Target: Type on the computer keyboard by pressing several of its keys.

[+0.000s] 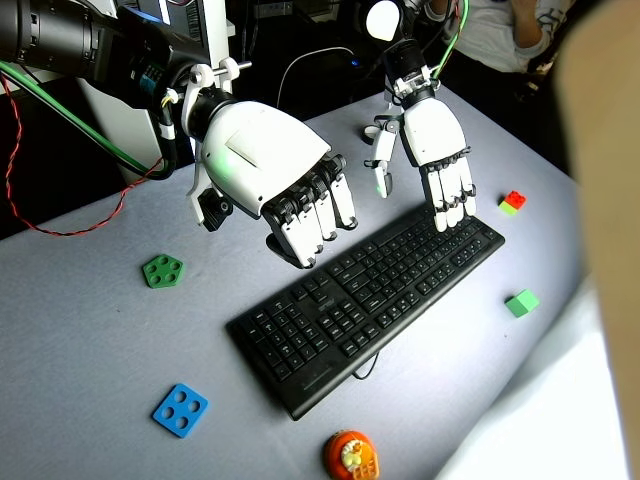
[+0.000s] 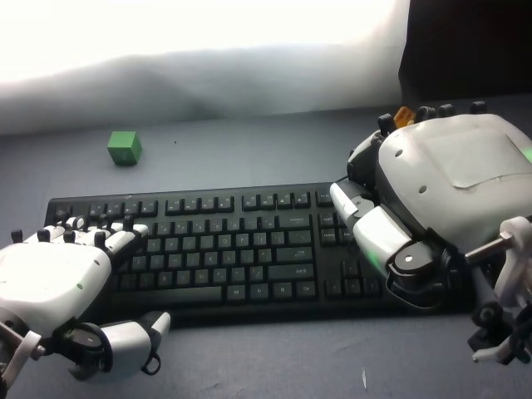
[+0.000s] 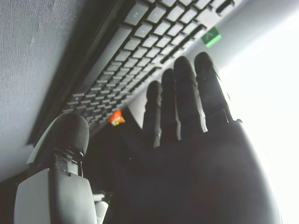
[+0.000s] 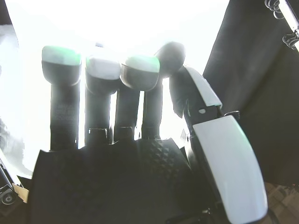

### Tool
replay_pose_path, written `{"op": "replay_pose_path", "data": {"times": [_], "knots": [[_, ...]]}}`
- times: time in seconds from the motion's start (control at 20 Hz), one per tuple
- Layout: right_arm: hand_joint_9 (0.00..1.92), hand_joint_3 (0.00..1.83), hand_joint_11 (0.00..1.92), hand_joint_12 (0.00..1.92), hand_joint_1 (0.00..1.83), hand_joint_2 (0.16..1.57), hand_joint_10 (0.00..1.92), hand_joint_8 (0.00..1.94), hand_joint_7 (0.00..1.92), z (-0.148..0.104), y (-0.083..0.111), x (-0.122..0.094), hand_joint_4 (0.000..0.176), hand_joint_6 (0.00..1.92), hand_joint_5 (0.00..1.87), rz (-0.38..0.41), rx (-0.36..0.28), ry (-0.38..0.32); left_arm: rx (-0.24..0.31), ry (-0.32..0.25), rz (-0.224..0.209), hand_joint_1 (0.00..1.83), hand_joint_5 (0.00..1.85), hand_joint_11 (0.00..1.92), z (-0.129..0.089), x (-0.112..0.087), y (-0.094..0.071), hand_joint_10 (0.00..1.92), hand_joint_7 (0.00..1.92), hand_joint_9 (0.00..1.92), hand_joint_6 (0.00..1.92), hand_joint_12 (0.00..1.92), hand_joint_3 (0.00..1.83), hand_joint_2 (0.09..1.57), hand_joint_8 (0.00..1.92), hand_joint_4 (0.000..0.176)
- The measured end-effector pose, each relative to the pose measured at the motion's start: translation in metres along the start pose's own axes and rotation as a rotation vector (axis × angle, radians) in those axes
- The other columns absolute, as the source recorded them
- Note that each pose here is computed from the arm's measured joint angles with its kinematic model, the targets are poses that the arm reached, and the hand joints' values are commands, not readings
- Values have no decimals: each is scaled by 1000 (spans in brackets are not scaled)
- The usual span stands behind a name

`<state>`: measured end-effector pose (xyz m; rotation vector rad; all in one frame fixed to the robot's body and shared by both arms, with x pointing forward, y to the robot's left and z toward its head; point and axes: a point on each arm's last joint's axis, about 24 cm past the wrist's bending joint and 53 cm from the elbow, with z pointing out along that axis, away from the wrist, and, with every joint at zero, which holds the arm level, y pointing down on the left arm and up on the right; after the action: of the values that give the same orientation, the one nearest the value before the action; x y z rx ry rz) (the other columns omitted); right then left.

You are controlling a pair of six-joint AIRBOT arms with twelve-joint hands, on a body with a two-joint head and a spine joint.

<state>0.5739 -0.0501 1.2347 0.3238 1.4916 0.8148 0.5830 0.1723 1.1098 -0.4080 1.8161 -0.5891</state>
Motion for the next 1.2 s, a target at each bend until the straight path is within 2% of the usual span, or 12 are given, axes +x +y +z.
{"op": "replay_pose_path", "data": {"times": [0.05,0.1,0.15,0.25,0.4,0.55,0.6,0.75,0.95,1.05,1.1,1.2], "knots": [[68,244,0,838,524,1231,347,113,156,0,0,1,0,307,68,0,1,2,0,0,1,394,61,0,0,0,0,150,123,94,90,546,236,1303,54,7],[105,46,0,833,506,1333,236,15,181,0,-1,1,0,192,112,2,2,3,-1,2,1,396,89,0,0,1,1,47,140,132,22,502,43,1401,4,7],[125,5,0,783,543,1342,160,1,181,0,-1,2,0,110,143,-2,3,6,-1,4,6,412,95,0,-1,2,2,30,122,137,13,497,20,1409,0,7],[139,7,0,793,472,1358,140,1,180,0,1,1,0,85,145,-4,-3,4,-11,8,0,358,112,0,-1,3,5,24,138,173,9,603,10,1420,3,10],[150,0,0,774,519,1347,116,3,183,0,1,2,0,62,145,-3,-2,7,-6,7,3,347,91,0,-1,3,4,10,135,159,4,562,8,1426,3,10],[151,1,0,823,475,1357,102,1,170,-2,-1,8,0,51,154,-16,-4,26,-3,6,7,348,104,0,-1,3,4,11,150,170,8,581,3,1422,6,11],[172,0,0,890,505,1339,103,7,198,-2,-1,17,0,53,175,-19,-2,51,3,6,12,325,91,0,1,4,4,5,137,159,2,574,4,1424,2,11],[181,4,0,855,349,1357,92,3,202,6,11,49,0,55,208,-7,-35,116,11,23,18,360,155,0,3,11,5,12,172,180,26,556,0,1398,13,0],[181,6,0,835,196,1383,68,9,263,17,35,93,0,124,429,31,-77,164,31,34,29,249,213,0,8,16,3,3,158,167,25,482,2,1418,2,0],[204,1,0,848,239,1377,71,15,307,26,37,105,0,161,550,65,-45,182,38,44,29,235,262,0,11,22,1,9,181,191,25,555,0,1416,5,0],[216,2,0,893,205,1381,70,15,334,35,33,113,0,153,567,98,-4,190,45,49,29,257,258,0,11,25,-1,4,181,183,18,556,0,1413,3,0],[216,1,0,864,233,1382,64,6,328,44,23,125,0,105,475,133,42,196,47,45,36,266,256,0,13,23,0,9,207,202,12,587,0,1408,8,0]]}}
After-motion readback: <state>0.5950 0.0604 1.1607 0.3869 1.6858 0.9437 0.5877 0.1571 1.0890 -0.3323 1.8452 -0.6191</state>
